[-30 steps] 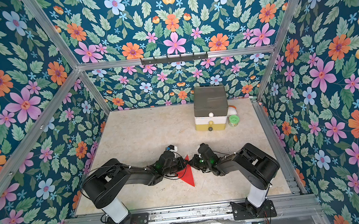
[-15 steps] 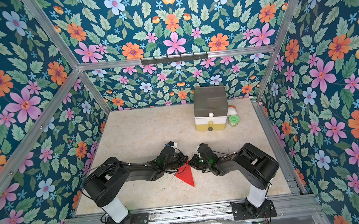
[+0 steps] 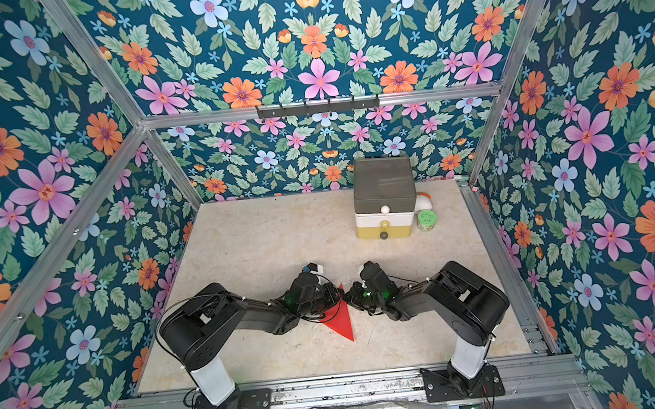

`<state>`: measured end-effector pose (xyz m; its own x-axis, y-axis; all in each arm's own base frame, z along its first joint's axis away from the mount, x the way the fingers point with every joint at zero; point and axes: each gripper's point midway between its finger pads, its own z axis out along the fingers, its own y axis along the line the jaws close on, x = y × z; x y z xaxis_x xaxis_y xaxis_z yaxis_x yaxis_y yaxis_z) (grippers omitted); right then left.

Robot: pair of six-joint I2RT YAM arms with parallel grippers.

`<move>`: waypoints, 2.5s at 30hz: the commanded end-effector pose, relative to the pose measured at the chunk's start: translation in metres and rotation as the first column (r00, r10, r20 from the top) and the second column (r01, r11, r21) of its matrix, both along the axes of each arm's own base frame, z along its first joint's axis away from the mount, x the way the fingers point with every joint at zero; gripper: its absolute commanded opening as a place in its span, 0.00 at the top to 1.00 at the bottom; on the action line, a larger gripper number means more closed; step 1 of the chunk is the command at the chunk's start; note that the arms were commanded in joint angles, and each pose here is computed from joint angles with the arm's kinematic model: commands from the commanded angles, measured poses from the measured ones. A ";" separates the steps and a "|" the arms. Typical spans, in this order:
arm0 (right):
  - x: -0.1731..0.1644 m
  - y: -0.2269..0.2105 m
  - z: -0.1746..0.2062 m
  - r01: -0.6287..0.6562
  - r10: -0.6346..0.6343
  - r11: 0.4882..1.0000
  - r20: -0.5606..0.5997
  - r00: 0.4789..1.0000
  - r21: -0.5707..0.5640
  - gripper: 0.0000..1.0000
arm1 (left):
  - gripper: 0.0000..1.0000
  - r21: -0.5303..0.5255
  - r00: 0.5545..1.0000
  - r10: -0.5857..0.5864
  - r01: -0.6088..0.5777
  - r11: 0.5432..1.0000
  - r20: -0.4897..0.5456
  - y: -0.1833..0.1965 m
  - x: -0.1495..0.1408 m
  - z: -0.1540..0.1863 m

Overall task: Fold the square paper diagonally
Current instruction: Fold the paper at the center of the board.

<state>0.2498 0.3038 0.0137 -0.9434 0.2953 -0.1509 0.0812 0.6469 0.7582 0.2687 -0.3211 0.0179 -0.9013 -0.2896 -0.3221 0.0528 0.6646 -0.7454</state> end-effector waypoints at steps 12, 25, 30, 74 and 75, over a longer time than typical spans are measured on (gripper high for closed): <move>-0.035 -0.025 -0.029 -0.016 0.002 0.991 -0.105 0.994 -0.135 1.00 | 1.00 0.135 0.996 0.015 -0.003 0.991 -0.084 0.025 -0.016 -0.038; -0.058 -0.026 -0.026 -0.026 0.011 0.990 -0.104 0.995 -0.137 1.00 | 1.00 0.156 0.997 0.010 0.002 0.988 -0.078 0.027 -0.015 -0.040; -0.066 -0.031 -0.025 -0.006 -0.006 0.993 -0.105 0.994 -0.119 1.00 | 1.00 0.163 0.997 0.004 0.009 0.987 -0.079 0.026 -0.014 -0.043; -0.142 -0.071 0.023 0.073 -0.076 0.986 -0.014 0.997 -0.152 0.82 | 1.00 0.128 0.997 -0.072 0.073 0.989 -0.018 0.012 -0.005 -0.025; -0.137 -0.073 0.030 0.086 -0.086 0.984 0.009 0.996 -0.153 0.73 | 1.00 0.110 0.997 -0.083 0.083 0.990 -0.008 0.008 -0.003 -0.018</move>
